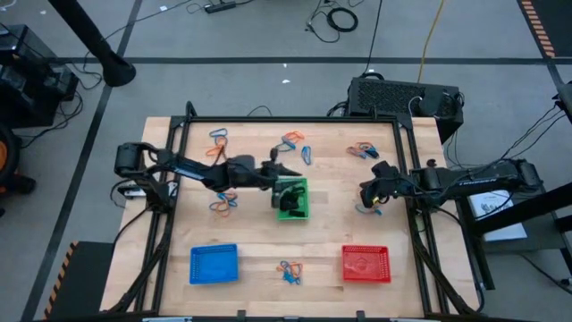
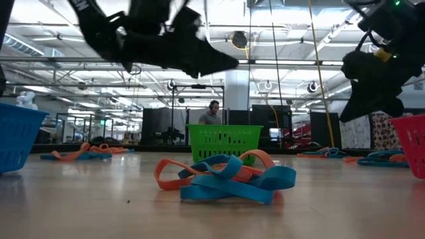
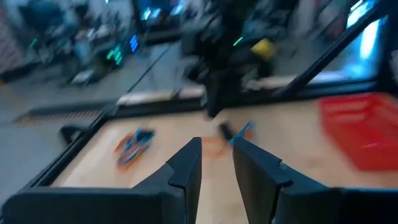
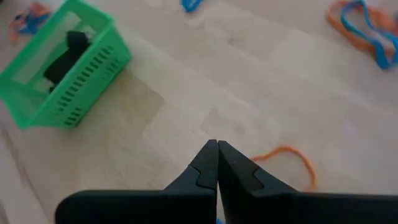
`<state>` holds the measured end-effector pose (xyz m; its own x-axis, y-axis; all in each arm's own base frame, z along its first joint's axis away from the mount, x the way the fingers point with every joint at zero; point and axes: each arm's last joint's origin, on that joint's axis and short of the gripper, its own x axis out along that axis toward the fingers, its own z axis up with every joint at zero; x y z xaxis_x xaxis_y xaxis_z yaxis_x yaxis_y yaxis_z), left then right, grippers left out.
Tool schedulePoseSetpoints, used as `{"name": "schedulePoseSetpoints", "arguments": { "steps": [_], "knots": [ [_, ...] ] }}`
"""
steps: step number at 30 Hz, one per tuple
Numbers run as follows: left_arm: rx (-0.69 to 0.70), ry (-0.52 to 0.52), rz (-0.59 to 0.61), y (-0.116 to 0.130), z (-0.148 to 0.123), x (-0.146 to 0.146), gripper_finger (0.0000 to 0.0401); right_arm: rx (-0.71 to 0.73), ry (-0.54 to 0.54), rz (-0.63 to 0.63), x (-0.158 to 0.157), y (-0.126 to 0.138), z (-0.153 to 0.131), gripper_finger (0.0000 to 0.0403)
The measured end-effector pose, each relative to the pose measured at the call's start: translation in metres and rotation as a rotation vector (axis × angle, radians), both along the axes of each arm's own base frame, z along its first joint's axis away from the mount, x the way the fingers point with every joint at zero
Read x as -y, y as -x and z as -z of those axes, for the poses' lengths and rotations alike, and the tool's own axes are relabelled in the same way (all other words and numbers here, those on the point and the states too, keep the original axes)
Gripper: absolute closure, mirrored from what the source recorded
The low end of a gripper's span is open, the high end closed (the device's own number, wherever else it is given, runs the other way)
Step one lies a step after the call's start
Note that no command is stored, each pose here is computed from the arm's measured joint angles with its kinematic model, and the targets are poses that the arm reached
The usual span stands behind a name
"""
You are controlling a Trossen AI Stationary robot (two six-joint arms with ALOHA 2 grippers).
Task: Sort rubber bands into baskets
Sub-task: Put the black rubber band into the green bin
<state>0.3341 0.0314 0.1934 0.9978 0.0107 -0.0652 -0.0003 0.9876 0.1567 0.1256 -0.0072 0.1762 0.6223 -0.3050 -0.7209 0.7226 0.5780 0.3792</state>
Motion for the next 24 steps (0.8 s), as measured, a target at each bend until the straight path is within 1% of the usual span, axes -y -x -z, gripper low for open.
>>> {"name": "schedulePoseSetpoints", "arguments": {
  "steps": [2,4,6,10,13,18,19,21,24],
  "knots": [
    [0.014,0.0,0.02,0.006,0.005,0.002,0.0301,-0.023,-0.096,0.036,0.002,0.003,0.003,0.0402],
    [-0.008,0.001,0.028,0.01,0.011,0.003,0.0302,-0.033,-0.17,0.081,0.004,0.005,0.005,0.0402],
    [-0.021,-0.007,0.034,0.011,0.014,0.004,0.0302,-0.041,-0.202,0.113,0.008,0.006,0.006,0.0402],
    [0.0,-0.023,0.041,0.011,0.012,0.004,0.0302,-0.05,-0.277,0.14,0.016,0.006,0.008,0.0402],
    [0.033,-0.027,0.08,0.011,0.009,0.007,0.0302,-0.056,-0.28,0.159,0.023,0.006,0.009,0.0391],
    [0.031,-0.028,0.098,0.011,0.009,0.007,0.0302,-0.077,-0.219,0.169,0.037,0.002,0.001,0.0349],
    [0.031,-0.028,0.098,0.011,0.009,0.007,0.0302,-0.089,-0.205,0.151,0.039,0.001,-0.002,0.0339],
    [0.031,-0.028,0.099,0.011,0.009,0.007,0.0302,-0.134,-0.198,0.078,0.04,0.0,-0.006,0.0319],
    [0.029,-0.028,0.103,0.011,0.009,0.008,0.0302,-0.231,-0.185,-0.017,0.04,0.0,-0.011,0.0296]
  ]
}}
